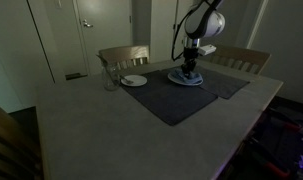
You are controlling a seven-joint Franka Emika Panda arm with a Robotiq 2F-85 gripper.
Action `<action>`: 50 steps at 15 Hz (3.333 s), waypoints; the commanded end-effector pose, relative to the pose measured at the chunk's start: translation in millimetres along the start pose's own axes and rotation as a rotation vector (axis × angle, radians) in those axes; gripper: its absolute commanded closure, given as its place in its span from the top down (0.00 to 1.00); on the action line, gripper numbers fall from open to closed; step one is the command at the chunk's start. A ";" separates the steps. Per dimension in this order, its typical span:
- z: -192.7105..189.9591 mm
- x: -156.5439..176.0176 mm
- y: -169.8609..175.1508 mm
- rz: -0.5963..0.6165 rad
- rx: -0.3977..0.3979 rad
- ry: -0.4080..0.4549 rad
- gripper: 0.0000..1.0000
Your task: Use the towel to wipe the plate
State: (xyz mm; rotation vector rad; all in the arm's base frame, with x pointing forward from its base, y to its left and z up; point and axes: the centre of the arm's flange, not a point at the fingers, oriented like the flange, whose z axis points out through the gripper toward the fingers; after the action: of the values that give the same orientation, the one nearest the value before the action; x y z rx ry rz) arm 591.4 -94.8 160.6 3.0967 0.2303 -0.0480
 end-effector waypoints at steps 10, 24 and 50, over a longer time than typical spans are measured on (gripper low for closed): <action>20.2 14.7 -7.5 -0.019 -0.045 0.104 0.02; 10.7 9.4 -6.8 -0.022 0.003 -0.087 0.02; 22.8 19.9 -9.6 0.059 0.094 0.088 0.02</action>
State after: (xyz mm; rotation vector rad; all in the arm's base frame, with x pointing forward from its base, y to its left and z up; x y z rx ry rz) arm 611.8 -94.5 161.0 3.1140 0.0973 0.0788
